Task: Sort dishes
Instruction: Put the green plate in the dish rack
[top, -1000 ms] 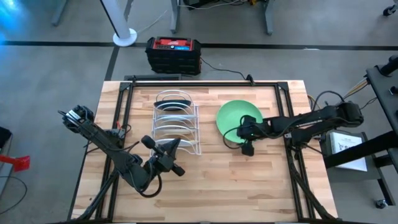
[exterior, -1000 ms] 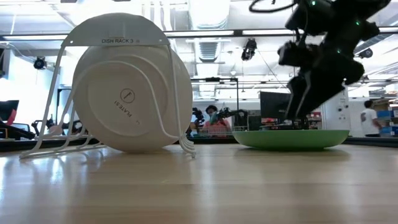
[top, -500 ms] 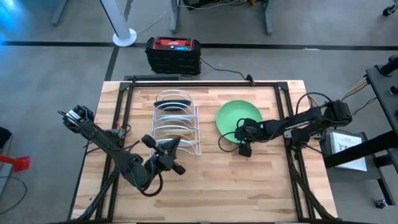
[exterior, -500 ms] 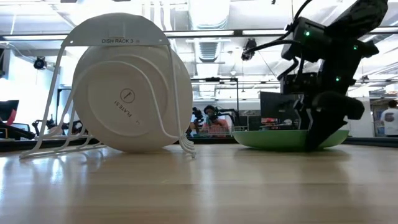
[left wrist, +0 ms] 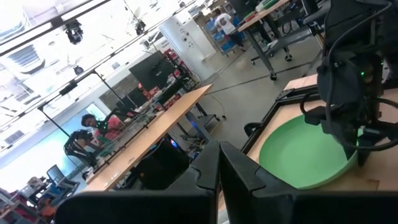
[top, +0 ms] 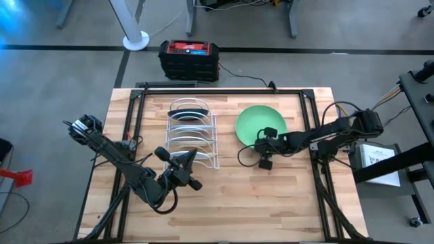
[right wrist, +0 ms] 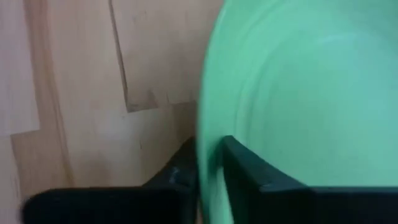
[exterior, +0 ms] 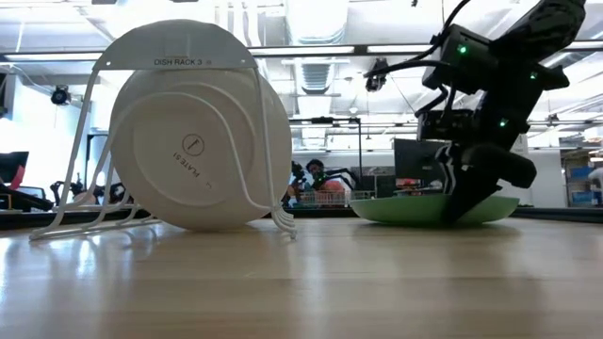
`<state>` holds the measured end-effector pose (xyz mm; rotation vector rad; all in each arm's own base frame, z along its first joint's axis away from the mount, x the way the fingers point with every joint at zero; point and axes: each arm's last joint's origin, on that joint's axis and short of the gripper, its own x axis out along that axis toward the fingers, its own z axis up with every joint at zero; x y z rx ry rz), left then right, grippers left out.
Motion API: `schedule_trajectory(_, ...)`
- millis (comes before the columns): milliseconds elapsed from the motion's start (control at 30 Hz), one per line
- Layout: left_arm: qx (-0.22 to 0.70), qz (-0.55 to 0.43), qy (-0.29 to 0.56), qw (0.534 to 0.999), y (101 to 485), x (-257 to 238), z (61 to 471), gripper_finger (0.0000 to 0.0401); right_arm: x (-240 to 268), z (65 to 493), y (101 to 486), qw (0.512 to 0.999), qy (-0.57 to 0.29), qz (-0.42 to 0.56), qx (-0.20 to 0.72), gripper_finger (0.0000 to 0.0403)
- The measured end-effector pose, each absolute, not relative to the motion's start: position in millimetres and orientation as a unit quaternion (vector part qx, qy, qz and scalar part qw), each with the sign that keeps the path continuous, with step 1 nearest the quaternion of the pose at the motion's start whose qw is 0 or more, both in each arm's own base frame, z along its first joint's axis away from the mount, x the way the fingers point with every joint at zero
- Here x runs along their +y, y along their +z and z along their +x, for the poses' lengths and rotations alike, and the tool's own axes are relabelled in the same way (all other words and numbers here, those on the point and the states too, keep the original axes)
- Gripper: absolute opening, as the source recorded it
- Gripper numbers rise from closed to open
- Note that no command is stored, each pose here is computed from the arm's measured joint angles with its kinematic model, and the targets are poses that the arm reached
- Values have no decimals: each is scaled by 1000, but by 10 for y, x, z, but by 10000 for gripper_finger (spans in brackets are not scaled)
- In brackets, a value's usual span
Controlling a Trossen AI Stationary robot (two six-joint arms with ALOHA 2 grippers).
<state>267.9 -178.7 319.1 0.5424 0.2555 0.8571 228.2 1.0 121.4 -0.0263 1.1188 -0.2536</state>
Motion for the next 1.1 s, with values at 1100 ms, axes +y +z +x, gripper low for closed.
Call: schedule_trajectory(1100, 87, 242, 329, 909, 3368, -2450, 2456, 0, 101, 1310, 2861, 992, 53, 89, 69, 0)
